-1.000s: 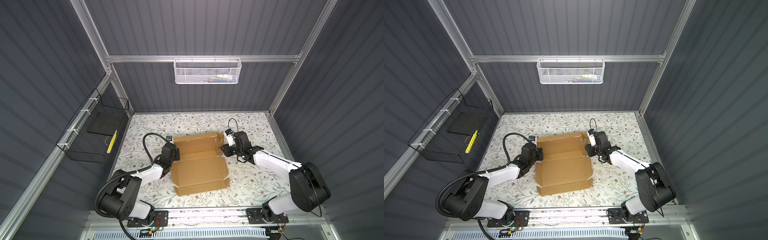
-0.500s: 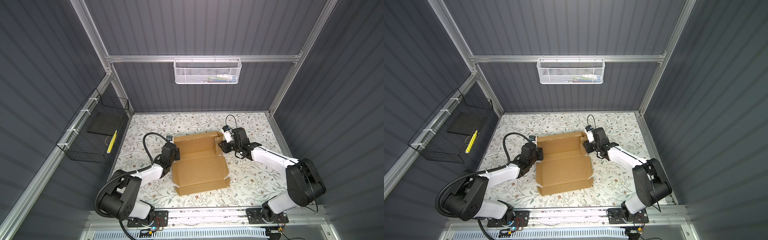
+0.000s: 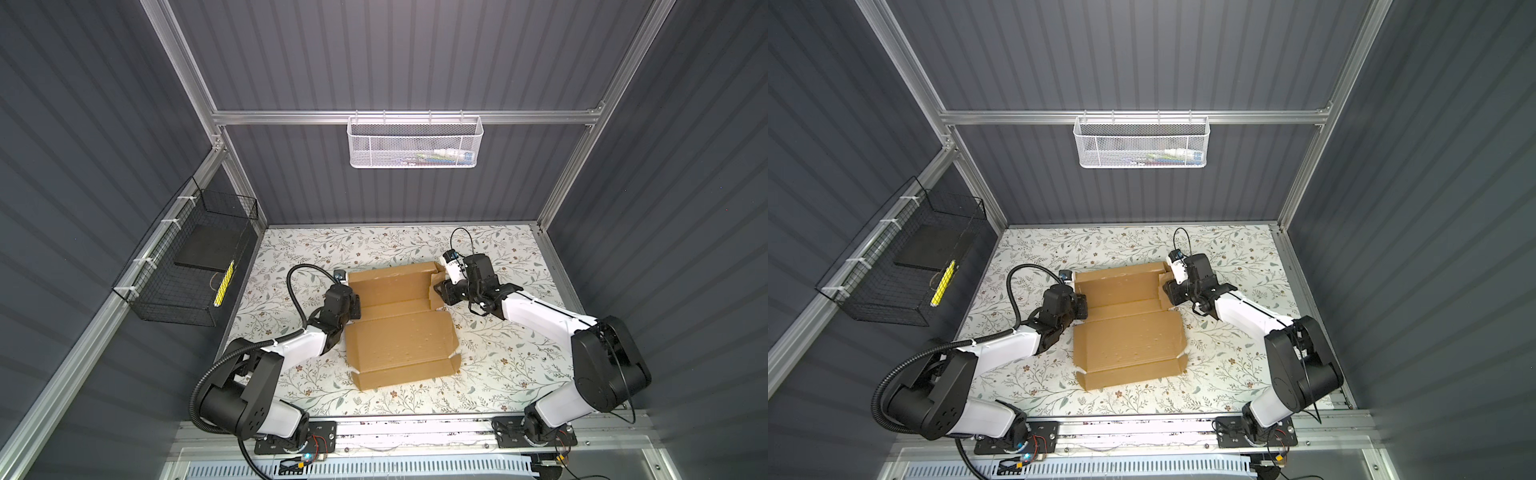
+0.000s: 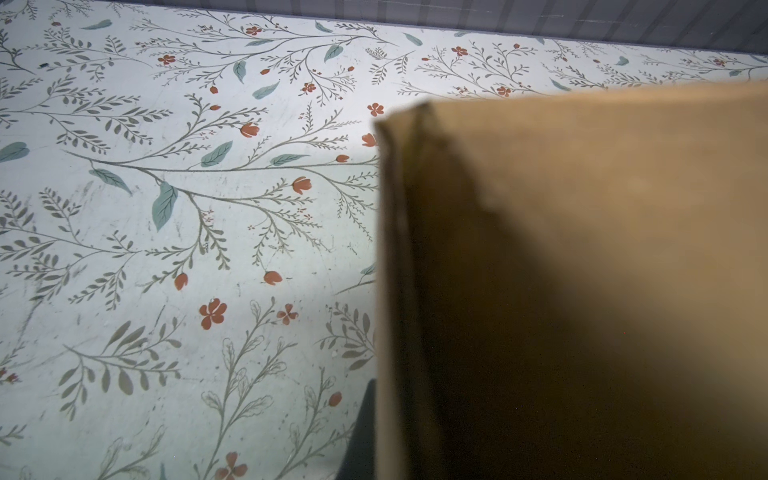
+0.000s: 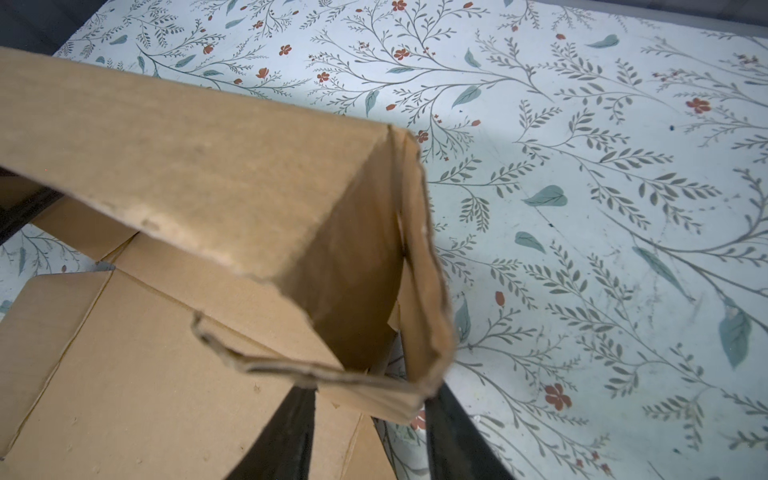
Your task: Fold the paper box
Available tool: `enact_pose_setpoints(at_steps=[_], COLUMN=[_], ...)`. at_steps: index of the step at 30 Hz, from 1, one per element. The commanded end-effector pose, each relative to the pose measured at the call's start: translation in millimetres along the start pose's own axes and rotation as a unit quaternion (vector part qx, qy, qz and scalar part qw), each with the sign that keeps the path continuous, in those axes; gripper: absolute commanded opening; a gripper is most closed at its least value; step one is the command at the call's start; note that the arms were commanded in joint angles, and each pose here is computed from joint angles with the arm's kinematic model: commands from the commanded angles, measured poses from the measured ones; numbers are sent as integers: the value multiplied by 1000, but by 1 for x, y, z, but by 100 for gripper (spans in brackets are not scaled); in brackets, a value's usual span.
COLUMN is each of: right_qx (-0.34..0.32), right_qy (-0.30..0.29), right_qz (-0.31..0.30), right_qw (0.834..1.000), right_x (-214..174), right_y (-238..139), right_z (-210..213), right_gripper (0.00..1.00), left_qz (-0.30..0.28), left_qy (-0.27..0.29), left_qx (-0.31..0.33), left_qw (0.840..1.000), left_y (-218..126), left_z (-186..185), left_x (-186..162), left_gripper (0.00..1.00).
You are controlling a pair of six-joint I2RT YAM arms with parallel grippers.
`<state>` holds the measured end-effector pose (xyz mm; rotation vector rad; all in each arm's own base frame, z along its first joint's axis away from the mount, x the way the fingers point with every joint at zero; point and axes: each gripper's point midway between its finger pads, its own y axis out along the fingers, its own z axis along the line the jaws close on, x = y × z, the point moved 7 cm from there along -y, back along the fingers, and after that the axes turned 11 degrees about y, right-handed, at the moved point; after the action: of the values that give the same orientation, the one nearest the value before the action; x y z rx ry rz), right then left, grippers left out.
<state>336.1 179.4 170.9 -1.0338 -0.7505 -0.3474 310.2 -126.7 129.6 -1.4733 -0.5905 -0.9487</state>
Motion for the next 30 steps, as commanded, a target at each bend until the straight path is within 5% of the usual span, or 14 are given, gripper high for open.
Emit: enact_pose_setpoints(at_steps=[1, 30], right_qx=[13, 8], right_qy=[-1, -1], right_qz=[-7, -27], right_qw=[1000, 1000], right_x=[6, 20], right_y=[3, 20], right_z=[3, 17], right_gripper=[44, 43], left_qz=[-11, -3], left_qy=[6, 5], left_qx=[-14, -30], left_qw=[1000, 1000], left_y=[2, 7], left_z=[-4, -9], left_x=[11, 12], left_gripper=[0, 0])
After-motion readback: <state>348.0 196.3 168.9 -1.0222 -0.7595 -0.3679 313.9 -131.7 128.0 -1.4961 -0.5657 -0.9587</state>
